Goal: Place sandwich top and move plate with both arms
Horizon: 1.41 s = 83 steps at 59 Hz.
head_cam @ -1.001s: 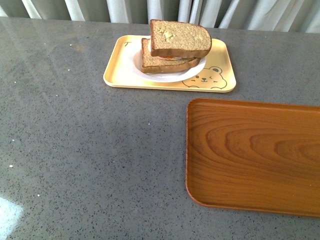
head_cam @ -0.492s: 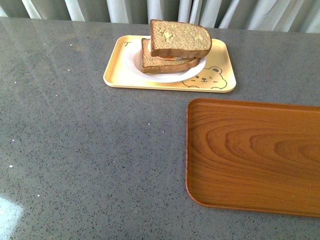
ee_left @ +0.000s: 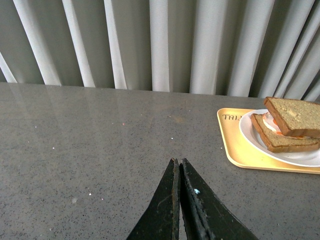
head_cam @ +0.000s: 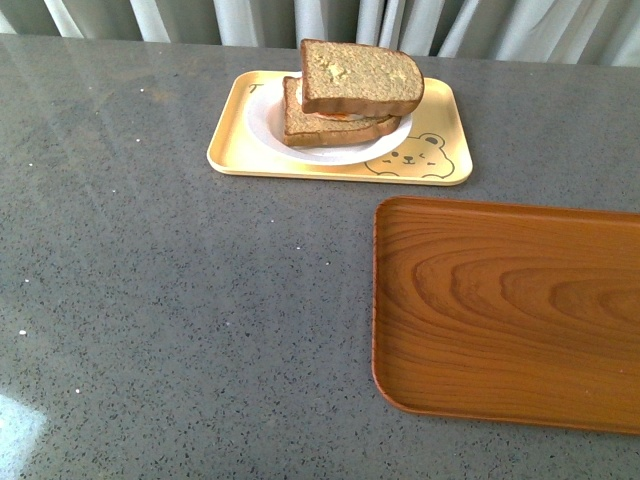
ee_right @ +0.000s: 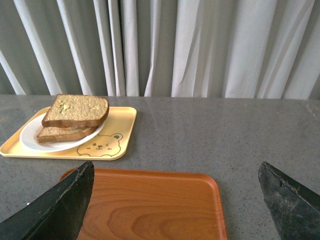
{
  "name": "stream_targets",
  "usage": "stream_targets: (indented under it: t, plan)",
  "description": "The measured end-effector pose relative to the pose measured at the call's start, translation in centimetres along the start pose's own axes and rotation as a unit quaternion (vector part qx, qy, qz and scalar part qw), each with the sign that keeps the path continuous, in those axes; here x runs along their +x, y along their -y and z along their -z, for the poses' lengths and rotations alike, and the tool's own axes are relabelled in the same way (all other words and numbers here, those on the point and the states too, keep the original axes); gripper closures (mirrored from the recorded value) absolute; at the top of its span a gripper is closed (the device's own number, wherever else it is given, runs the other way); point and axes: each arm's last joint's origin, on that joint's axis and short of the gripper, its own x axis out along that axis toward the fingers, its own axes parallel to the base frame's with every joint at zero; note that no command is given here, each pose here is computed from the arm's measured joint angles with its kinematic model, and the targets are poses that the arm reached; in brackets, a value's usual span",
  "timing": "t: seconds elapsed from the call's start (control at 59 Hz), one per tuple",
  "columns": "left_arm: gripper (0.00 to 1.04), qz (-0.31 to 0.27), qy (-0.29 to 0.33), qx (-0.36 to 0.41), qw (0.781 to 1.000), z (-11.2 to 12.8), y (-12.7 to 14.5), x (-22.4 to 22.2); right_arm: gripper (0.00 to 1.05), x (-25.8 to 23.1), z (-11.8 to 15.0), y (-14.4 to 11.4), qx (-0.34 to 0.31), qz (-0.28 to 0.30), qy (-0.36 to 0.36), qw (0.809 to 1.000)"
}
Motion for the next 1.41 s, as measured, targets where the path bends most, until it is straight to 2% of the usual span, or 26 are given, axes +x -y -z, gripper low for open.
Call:
stream_targets:
  t: [0.56,1.408]
  plan:
    - [1.03,0.0,0.012,0.0,1.0,-0.7,0.0,-2.2,0.09,0.0,0.0,0.0,0.0,0.0,0.0,1.0]
    - [1.03,0.0,0.006,0.001,1.0,-0.4,0.0,-4.6,0.09,0.0,0.0,0.0,0.0,0.0,0.0,1.0]
